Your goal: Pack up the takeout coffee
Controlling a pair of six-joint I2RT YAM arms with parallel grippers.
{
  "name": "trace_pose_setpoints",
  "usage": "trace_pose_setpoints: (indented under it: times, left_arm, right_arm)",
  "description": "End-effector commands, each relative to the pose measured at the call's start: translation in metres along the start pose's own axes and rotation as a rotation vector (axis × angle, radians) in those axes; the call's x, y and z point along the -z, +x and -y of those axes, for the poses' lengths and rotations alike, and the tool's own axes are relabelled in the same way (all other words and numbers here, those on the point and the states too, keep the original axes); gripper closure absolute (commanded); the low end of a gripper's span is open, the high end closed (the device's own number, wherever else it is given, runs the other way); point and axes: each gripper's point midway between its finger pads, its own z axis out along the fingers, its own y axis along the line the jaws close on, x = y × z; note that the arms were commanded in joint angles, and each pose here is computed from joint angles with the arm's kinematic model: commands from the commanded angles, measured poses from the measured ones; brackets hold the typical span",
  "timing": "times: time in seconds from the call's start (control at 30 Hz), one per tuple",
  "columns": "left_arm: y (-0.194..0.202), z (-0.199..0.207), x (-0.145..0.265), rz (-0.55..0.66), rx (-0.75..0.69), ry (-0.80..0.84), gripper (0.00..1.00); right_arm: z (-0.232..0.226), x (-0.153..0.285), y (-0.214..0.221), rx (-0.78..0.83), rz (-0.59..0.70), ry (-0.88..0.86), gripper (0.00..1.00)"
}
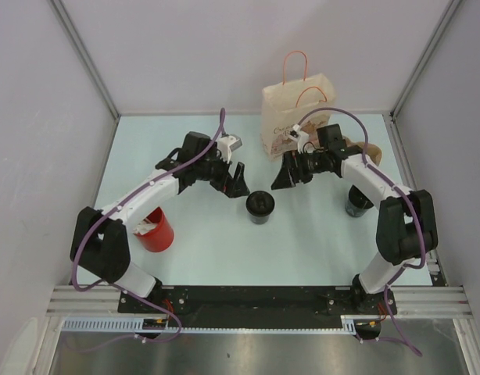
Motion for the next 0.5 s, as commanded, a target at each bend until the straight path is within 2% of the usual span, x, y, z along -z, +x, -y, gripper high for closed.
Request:
trace_pose_setpoints:
  times: [0.0,0.47]
  left_arm:
    - [-0.012,0.015,0.008,0.067,-0.029,0.047,0.01]
    - [-0.004,0.01,-0.006,-0.006,-0.039,0.081,0.01]
  right_arm:
    - [-0.021,-0.011,-0.004,0.034,0.008,-0.084,0.04]
    - [-0.011,-0.047,0.025,-0.002,-0.086,-0.064,0.07]
